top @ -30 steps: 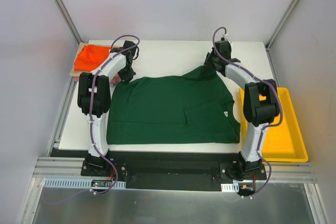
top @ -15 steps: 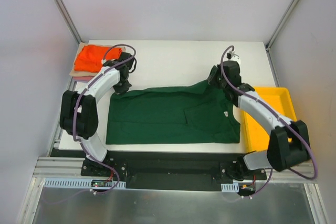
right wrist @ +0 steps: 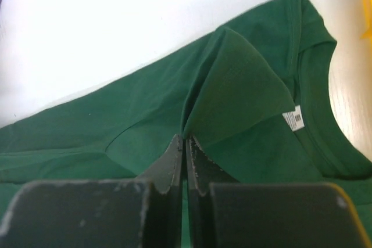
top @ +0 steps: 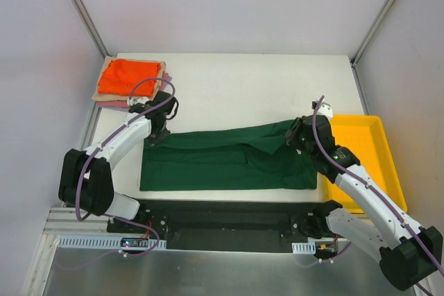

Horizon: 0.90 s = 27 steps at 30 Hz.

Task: Fold and stack the t-shirts
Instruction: Fold the other side of the tshirt into a rectangle

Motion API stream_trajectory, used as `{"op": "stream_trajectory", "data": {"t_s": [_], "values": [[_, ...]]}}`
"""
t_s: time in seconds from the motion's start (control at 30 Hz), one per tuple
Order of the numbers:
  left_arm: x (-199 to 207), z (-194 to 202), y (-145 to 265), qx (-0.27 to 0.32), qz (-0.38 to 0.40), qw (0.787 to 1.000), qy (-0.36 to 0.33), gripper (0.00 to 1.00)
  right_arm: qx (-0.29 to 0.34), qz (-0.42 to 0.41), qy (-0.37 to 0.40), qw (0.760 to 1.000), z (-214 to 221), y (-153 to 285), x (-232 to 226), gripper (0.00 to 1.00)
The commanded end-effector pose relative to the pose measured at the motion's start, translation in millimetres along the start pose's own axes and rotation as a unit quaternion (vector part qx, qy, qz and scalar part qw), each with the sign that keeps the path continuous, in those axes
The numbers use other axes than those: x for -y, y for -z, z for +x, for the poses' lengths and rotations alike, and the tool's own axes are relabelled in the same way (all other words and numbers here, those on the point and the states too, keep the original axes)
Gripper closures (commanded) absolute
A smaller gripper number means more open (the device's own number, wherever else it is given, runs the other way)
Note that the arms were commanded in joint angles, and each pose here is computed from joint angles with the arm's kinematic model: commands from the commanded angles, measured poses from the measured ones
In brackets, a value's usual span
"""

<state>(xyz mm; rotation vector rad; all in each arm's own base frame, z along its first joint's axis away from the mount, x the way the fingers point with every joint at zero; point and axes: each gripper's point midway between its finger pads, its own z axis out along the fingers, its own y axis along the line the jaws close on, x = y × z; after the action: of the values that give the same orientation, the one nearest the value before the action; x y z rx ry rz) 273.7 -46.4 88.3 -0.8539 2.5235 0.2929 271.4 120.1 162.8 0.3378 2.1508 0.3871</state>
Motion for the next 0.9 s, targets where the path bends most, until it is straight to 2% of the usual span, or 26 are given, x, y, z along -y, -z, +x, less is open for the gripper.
{"op": "stream_trajectory", "data": {"t_s": [0.0,0.03,0.13,0.2,0.27,0.33,0.4,0.43,0.47,0.5,0.57,0.63,0.7,0.77,0.87], "values": [[-21,5,1,0.022,-0.019,0.999,0.03,1.0,-0.032,-0.001,-0.006,0.999,26,8,8,0.99],[-24,8,0,0.02,-0.019,0.999,0.032,0.99,-0.053,-0.007,-0.005,0.999,35,11,7,0.97],[-32,15,1,0.018,-0.018,0.999,0.028,0.86,-0.111,-0.002,-0.001,0.994,65,24,16,0.93],[-41,23,2,0.014,-0.014,1.0,0.022,0.7,-0.154,0.012,-0.003,0.988,89,37,28,0.89],[-50,34,4,0.008,-0.004,1.0,0.024,0.63,-0.197,0.014,-0.012,0.98,112,53,36,0.84],[-61,43,7,0.006,0.005,1.0,0.028,0.52,-0.23,0.015,-0.021,0.973,131,69,45,0.81],[-69,47,11,0.011,0.015,0.999,0.039,0.36,-0.232,-0.006,-0.026,0.972,134,80,44,0.66],[-68,46,15,0.016,0.026,0.999,0.044,0.21,-0.224,-0.014,-0.022,0.974,130,83,43,0.54],[-67,44,19,0.019,0.036,0.998,0.046,0.1,-0.212,-0.017,-0.019,0.977,124,84,42,0.46],[-63,40,24,0.023,0.05,0.997,0.05,0.01,-0.194,-0.009,-0.01,0.981,117,81,45,0.37],[-47,28,34,0.03,0.081,0.995,0.04,0.01,-0.176,-0.026,0.013,0.984,102,78,35,0.23],[-25,18,40,0.029,0.116,0.993,0.02,0.01,-0.182,-0.075,0.048,0.979,94,77,13,0.17],[-2,16,40,0.016,0.15,0.989,-0.002,0.01,-0.201,-0.14,0.078,0.966,91,74,-16,0.17],[19,17,38,-0.001,0.182,0.983,-0.013,0.01,-0.246,-0.231,0.095,0.937,100,79,-53,0.17],[33,23,24,-0.019,0.187,0.982,-0.016,0.01,-0.276,-0.275,0.155,0.908,112,75,-83,0.17]]}}
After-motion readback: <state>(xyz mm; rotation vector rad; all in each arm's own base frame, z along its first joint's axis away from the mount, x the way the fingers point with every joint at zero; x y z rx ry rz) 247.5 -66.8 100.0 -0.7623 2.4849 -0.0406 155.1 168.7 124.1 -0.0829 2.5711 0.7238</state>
